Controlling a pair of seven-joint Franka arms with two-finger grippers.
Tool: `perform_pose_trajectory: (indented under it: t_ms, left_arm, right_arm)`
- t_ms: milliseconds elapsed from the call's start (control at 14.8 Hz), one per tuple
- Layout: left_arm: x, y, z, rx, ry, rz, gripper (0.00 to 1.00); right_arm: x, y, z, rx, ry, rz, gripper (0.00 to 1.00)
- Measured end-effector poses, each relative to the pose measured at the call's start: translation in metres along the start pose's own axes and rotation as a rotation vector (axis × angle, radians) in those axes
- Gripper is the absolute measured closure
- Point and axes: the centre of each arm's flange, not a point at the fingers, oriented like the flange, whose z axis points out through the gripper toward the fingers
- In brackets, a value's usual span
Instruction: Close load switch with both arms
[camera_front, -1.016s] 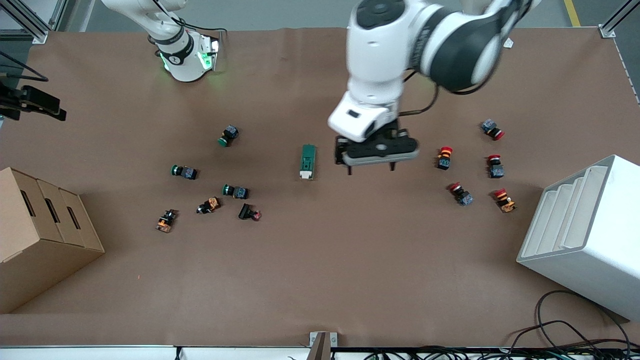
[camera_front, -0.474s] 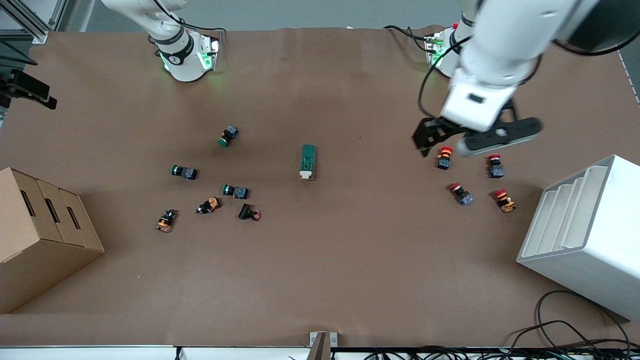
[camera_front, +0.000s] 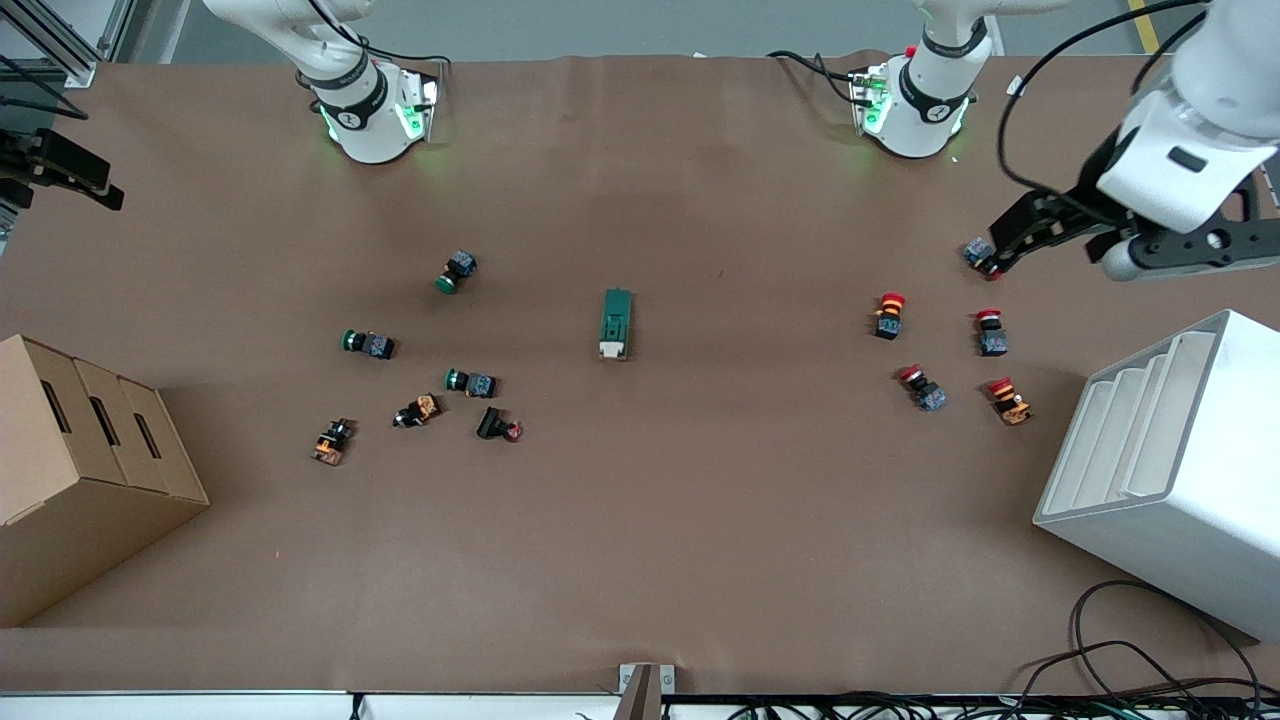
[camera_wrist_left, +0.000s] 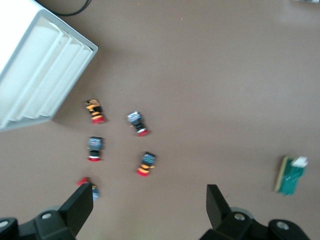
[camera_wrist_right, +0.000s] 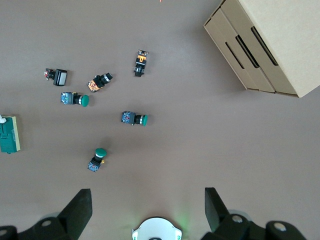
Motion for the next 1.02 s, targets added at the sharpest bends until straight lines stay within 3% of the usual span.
perform_pose_trajectory:
  t_ms: [339, 474, 1016]
  left_arm:
    - [-0.019, -0.059, 0.004, 0.022, -0.063, 0.124, 0.0]
    - [-0.028, -0.067, 0.007, -0.004, -0.075, 0.136, 0.0]
    - [-0.066, -0.064, 0.006, -0.016, -0.059, 0.155, 0.0]
  right_arm:
    - [0.001, 0.0, 0.0, 0.0, 0.006, 0.0, 0.0]
    - [0.001, 0.0, 0.0, 0.0, 0.009, 0.0, 0.0]
    - [0.001, 0.0, -0.001, 0.0, 0.012, -0.001, 0.0]
